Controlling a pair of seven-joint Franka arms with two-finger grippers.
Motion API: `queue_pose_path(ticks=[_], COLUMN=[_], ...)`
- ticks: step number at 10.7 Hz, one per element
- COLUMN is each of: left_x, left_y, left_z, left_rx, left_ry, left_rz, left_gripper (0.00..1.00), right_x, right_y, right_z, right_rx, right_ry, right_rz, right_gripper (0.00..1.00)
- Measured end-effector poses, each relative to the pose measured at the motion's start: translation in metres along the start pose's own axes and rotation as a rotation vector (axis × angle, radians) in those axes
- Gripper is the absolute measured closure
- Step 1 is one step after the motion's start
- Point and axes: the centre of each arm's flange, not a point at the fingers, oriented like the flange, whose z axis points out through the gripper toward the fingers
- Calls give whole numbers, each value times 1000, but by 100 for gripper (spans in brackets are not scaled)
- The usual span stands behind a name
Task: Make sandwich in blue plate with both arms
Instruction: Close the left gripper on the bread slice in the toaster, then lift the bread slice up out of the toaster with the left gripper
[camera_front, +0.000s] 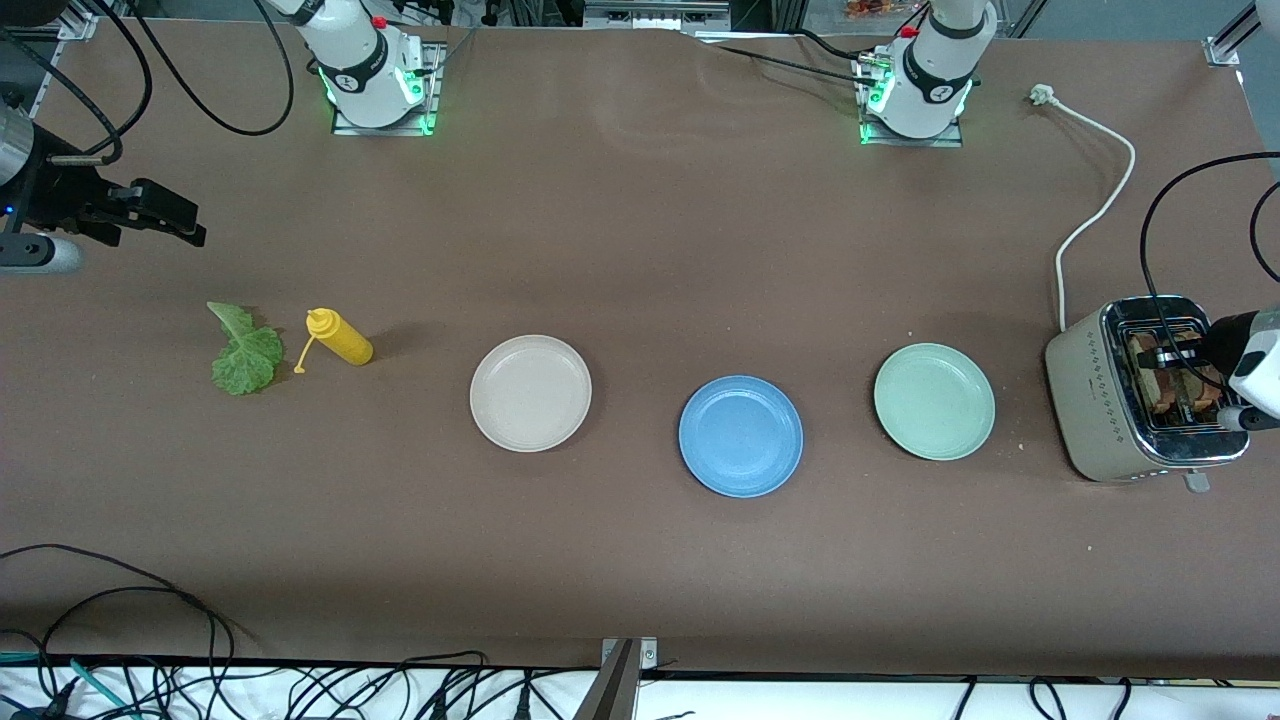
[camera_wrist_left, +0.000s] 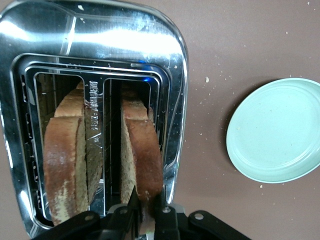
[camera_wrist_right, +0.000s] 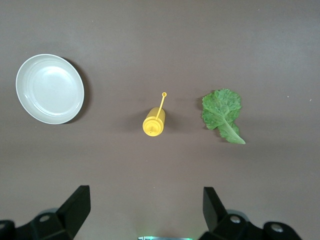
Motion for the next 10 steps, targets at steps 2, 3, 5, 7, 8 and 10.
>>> queue_pose_path(ticks=[2, 3, 5, 7, 8, 10], left_x=[-1, -2, -10, -21, -27, -41], left_y=[-5, -8, -11, -9, -8, -5], left_z=[-3, -7, -22, -48, -64, -90], left_rx=[0, -1, -3, 2, 4, 4], left_ry=[5, 10, 1, -16, -20, -20], left_rz=[15, 19, 29, 37, 39, 43], left_gripper=[86, 87, 91, 91, 91, 91], right_x=[0, 0, 0, 0, 0, 0], right_y=[0, 0, 1, 3, 3, 3], right_z=[0, 0, 0, 0, 0, 0], right_rx=[0, 0, 0, 0, 0, 0], right_ry=[0, 0, 0, 0, 0, 0], right_rz=[0, 0, 2, 5, 5, 6], right_gripper=[0, 0, 0, 0, 0, 0])
